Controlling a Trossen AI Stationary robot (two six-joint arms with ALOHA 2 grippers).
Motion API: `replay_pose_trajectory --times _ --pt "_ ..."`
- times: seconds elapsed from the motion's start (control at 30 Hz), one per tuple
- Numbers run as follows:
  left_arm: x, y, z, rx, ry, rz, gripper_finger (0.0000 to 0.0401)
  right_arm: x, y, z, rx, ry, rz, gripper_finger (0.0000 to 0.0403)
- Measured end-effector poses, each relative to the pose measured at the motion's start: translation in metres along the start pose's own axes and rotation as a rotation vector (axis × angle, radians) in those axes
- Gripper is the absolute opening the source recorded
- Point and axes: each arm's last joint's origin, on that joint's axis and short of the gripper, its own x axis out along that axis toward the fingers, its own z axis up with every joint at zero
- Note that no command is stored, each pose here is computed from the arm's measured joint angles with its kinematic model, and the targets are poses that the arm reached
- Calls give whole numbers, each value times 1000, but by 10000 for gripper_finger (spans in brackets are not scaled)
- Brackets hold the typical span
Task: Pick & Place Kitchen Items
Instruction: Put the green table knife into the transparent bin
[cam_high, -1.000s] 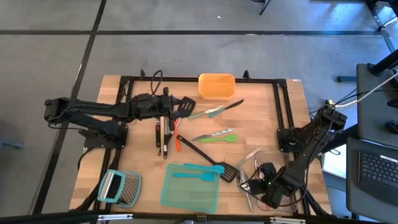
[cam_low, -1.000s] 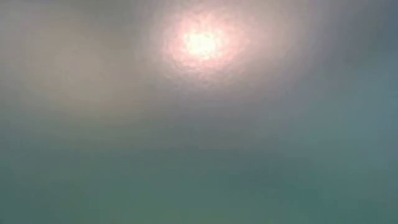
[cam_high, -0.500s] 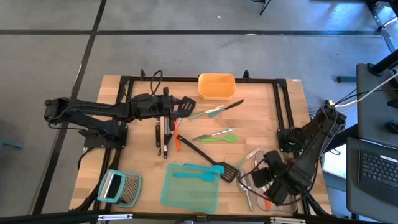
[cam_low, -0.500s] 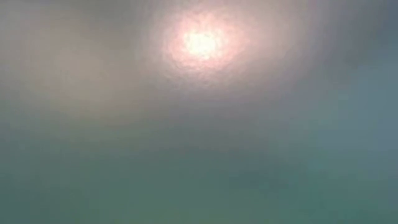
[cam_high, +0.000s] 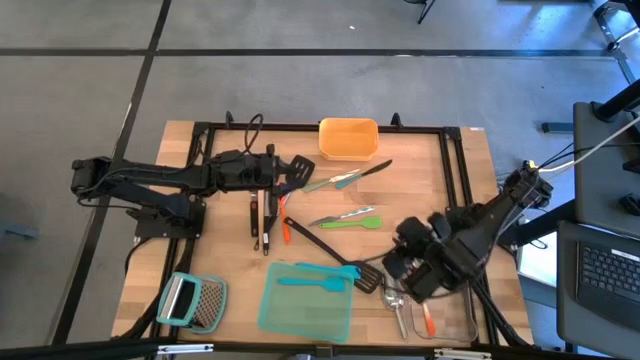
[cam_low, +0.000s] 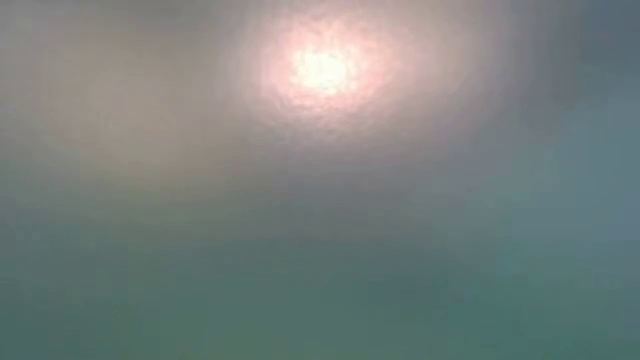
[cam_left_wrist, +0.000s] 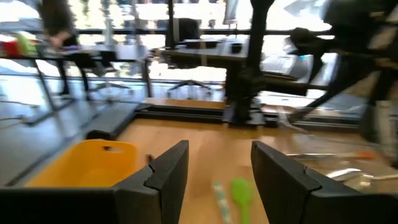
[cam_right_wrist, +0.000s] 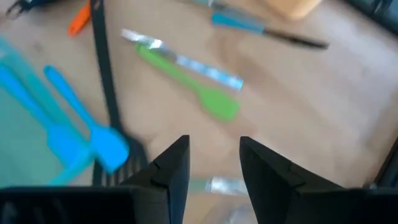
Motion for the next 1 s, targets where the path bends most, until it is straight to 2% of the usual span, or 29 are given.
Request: replay_pose_trajectory --times 0.3,0.4,0.53,0.63,0.73,0.83,1.0 --pt "-1 -20 -1 -28 9 -217 169 18 10 33 -191 -187 12 142" --pt "-1 -24 -1 -24 9 -230 169 22 15 44 -252 -288 8 142" --pt "-2 -27 1 -30 -10 -242 169 23 21 57 -273 -464 -40 142" --pt "-3 -32 6 -47 -55 -264 169 24 27 64 -316 -499 -26 142" --pt "-4 -42 16 -54 -170 -308 169 22 32 64 -367 -484 12 142" --pt "-5 -60 30 -61 -386 -389 169 22 38 59 -433 -475 31 142" --pt "-4 -95 30 -2 -656 -560 169 18 43 58 -460 -507 48 142"
